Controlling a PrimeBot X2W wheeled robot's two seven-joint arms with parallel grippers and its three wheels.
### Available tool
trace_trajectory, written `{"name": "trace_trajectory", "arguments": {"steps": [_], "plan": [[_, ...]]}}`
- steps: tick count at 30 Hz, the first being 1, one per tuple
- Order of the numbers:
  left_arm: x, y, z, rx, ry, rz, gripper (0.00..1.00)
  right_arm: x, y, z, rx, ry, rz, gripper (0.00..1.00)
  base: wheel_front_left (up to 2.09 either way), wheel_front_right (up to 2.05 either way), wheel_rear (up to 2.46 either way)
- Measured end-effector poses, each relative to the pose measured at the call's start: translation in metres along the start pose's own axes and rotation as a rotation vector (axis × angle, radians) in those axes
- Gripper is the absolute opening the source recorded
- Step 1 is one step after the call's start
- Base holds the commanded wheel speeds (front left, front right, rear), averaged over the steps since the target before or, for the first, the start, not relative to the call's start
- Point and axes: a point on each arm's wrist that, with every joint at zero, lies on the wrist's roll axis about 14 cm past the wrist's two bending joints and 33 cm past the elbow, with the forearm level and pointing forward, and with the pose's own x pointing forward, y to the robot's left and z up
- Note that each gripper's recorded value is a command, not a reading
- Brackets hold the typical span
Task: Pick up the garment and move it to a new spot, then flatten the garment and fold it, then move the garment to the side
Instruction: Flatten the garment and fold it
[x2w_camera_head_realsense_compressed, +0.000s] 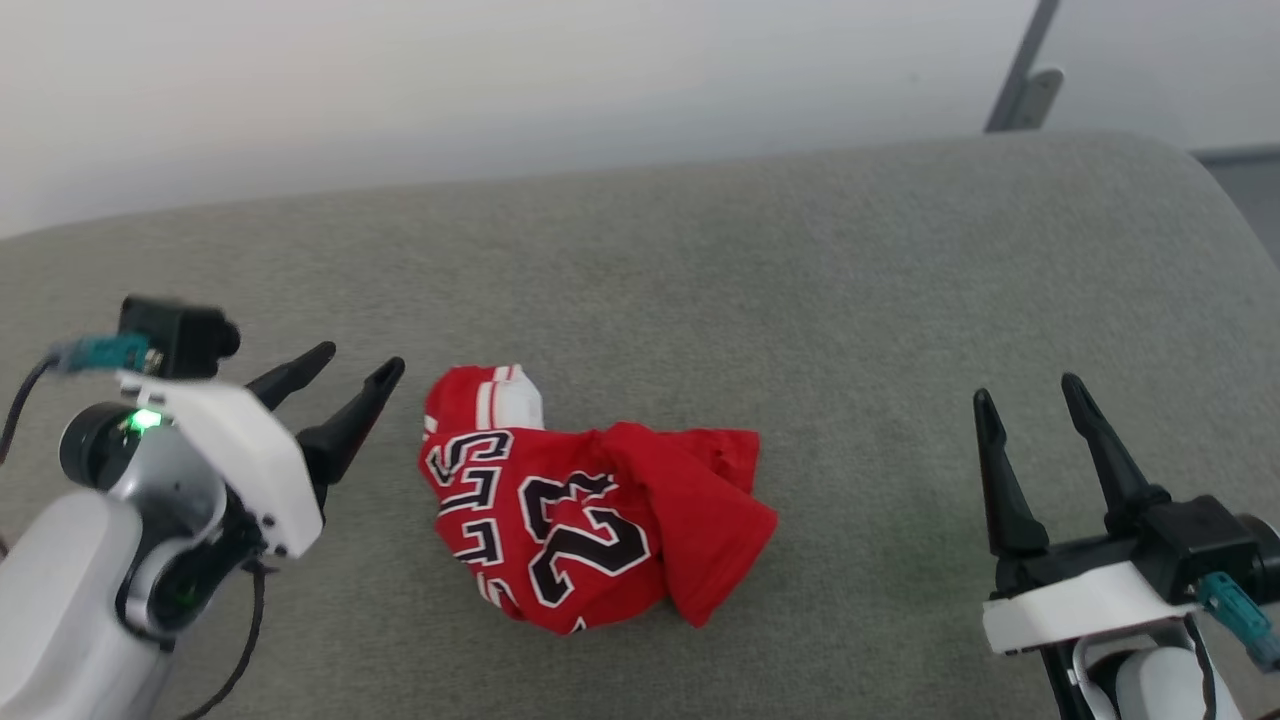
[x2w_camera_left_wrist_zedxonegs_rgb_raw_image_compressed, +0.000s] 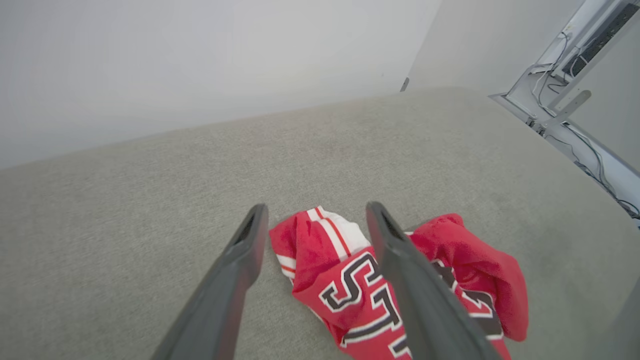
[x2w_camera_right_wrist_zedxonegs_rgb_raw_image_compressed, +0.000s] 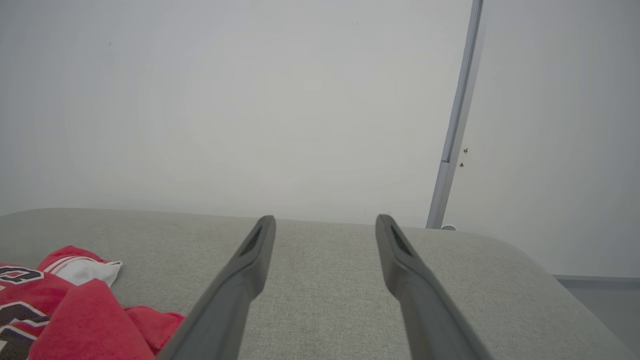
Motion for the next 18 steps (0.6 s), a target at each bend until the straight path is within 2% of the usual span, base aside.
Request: {"name": "trace_trajectory", "arguments": {"steps": [10, 17, 18], "plan": [[0.067, -0.021, -0.048, 0.0, 0.36, -0.093, 1.0, 0.005, -0.014, -0.01, -0.002, 0.026, -0.056, 1.0, 0.0, 0.0, 0.0], [0.086, -0.024, -0.086, -0.006, 0.56, -0.105, 1.0, 0.01, -0.021, -0.014, -0.008, 0.036, -0.077, 1.0, 0.0, 0.0, 0.0], [0.09, -0.022, -0.1, -0.001, 0.625, -0.098, 1.0, 0.012, -0.022, -0.016, -0.009, 0.039, -0.082, 1.0, 0.0, 0.0, 0.0]]}}
